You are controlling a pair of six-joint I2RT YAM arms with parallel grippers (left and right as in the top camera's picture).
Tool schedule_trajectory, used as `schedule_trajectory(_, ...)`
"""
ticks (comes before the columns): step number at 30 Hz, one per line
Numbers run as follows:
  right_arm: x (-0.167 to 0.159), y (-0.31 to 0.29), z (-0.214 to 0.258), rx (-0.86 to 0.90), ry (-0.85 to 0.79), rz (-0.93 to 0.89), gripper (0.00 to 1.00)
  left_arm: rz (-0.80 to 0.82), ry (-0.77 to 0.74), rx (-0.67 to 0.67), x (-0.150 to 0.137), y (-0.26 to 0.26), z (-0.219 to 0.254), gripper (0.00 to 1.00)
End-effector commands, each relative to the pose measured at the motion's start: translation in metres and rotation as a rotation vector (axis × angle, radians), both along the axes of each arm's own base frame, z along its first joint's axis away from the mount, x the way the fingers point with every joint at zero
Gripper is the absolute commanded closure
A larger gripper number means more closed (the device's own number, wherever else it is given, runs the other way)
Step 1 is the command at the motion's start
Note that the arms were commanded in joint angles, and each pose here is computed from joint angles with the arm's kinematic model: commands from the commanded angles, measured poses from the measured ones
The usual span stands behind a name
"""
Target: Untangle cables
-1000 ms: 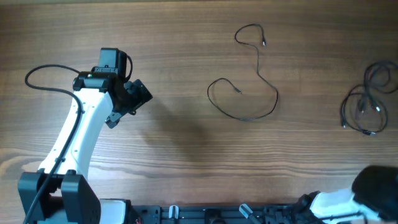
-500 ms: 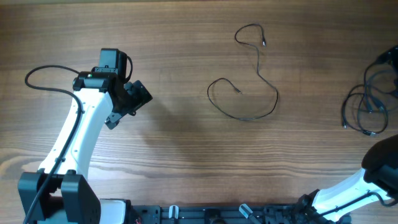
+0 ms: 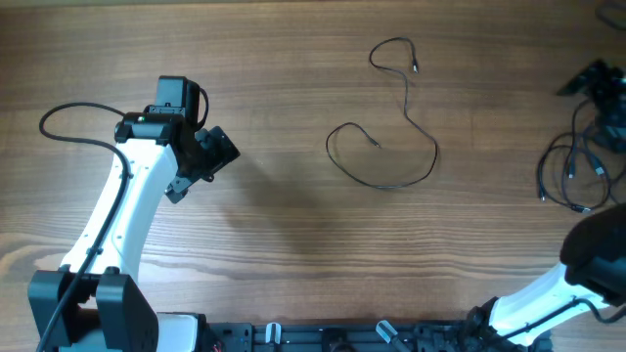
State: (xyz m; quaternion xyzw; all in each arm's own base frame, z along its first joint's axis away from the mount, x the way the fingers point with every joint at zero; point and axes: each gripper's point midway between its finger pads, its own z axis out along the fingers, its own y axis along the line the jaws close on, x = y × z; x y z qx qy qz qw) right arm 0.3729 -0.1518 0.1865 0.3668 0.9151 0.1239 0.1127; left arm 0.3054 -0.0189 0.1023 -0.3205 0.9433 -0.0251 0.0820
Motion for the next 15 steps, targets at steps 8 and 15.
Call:
schedule_trajectory(8, 0.001, 0.141, -0.047, -0.085, 0.175, 0.466, 0.00, 0.004, 0.009, -0.001, -0.001, 0.000, -0.002, 0.00)
schedule_trajectory(15, -0.043, 0.195, -0.115, -0.020, 0.361, 0.387, 0.00, 0.004, 0.009, -0.001, -0.001, 0.000, -0.002, 0.00)
